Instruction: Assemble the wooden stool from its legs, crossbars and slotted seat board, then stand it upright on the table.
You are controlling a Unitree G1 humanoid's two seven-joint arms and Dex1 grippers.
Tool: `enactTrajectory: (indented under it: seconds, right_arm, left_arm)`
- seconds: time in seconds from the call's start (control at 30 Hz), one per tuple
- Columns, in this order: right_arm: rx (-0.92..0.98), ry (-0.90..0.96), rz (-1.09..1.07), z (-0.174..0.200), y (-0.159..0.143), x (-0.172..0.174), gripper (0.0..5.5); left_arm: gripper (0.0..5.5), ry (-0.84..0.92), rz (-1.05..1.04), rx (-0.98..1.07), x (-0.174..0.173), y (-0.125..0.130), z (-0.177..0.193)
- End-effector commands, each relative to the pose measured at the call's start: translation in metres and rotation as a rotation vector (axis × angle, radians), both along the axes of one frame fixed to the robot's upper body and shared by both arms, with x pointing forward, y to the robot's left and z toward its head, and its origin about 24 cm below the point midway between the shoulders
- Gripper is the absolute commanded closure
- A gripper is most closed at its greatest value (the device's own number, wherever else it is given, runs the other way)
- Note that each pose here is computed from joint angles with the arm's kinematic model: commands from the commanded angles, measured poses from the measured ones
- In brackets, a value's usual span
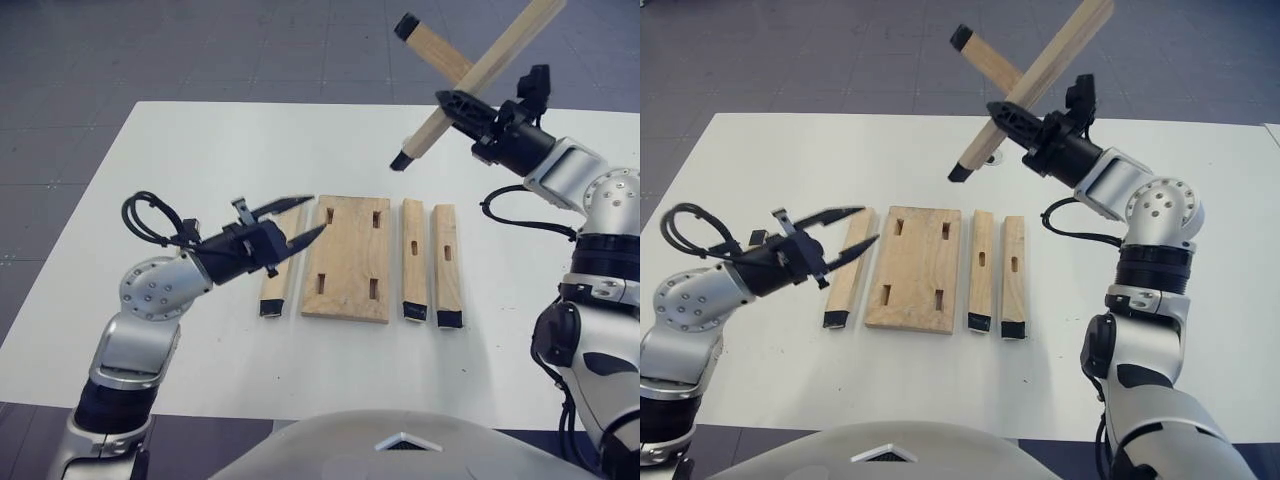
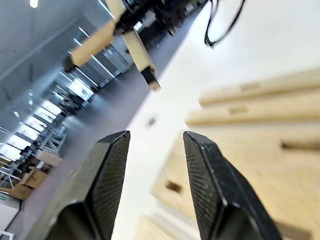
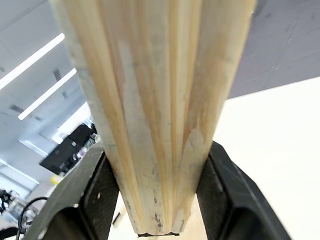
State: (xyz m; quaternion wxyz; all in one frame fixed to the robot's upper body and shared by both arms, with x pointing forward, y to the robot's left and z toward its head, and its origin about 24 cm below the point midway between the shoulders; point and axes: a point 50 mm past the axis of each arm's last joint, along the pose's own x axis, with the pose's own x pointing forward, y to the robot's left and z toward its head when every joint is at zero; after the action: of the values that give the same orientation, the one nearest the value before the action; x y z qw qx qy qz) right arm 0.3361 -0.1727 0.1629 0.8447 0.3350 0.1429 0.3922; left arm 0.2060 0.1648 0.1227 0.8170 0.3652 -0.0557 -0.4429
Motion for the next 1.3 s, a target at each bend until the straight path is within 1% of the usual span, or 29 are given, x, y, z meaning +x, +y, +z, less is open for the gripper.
enactTrajectory:
  seconds: [0.03,0.23,0.5,0.6,0.7,0.77,0.87,0.93,1.03,1.3]
  right_arm:
    - [-0.074,-0.059,0.05,-0.002,0.012,-0.008,3.48]
    - [-0.085,-0.076,0.064,-0.003,0.015,-0.015,3.48]
    - [-0.077,-0.088,0.084,-0.002,0.021,-0.021,3.48]
    - [-0.086,-0.092,0.083,-0.003,0.022,-0.023,3.48]
    - [-0.124,-0.111,0.073,-0.003,0.019,-0.022,3.48]
    - [-0.174,-0.147,0.058,-0.003,0.016,-0.019,3.48]
    - [-0.272,-0.212,0.068,-0.007,0.017,-0.019,3.48]
    - [-0.315,-0.249,0.106,-0.012,0.022,-0.021,3.48]
    - [-0.371,-0.289,0.179,-0.027,0.033,-0.024,3.48]
    - [-0.374,-0.278,0.191,-0.049,0.048,-0.015,3.48]
  left_arm:
    - [3.54,0.121,0.042,0.127,-0.015,-0.002,-0.034]
    - [3.54,0.181,0.026,0.222,-0.023,-0.005,-0.052]
    - [3.54,0.16,0.026,0.368,-0.012,-0.005,-0.06]
    - [3.54,0.172,-0.032,0.455,-0.014,-0.005,-0.064]
    - [3.54,0.206,-0.094,0.561,-0.015,0.004,-0.066]
    - [3.54,0.229,-0.146,0.649,-0.017,0.015,-0.068]
    - [3.54,0.191,-0.16,0.745,-0.004,0.032,-0.063]
    - [3.54,0.147,-0.137,0.753,0.009,0.037,-0.058]
    - [3.54,0.09,-0.114,0.713,0.023,0.035,-0.053]
    - [3.54,0.064,-0.12,0.618,0.027,0.018,-0.052]
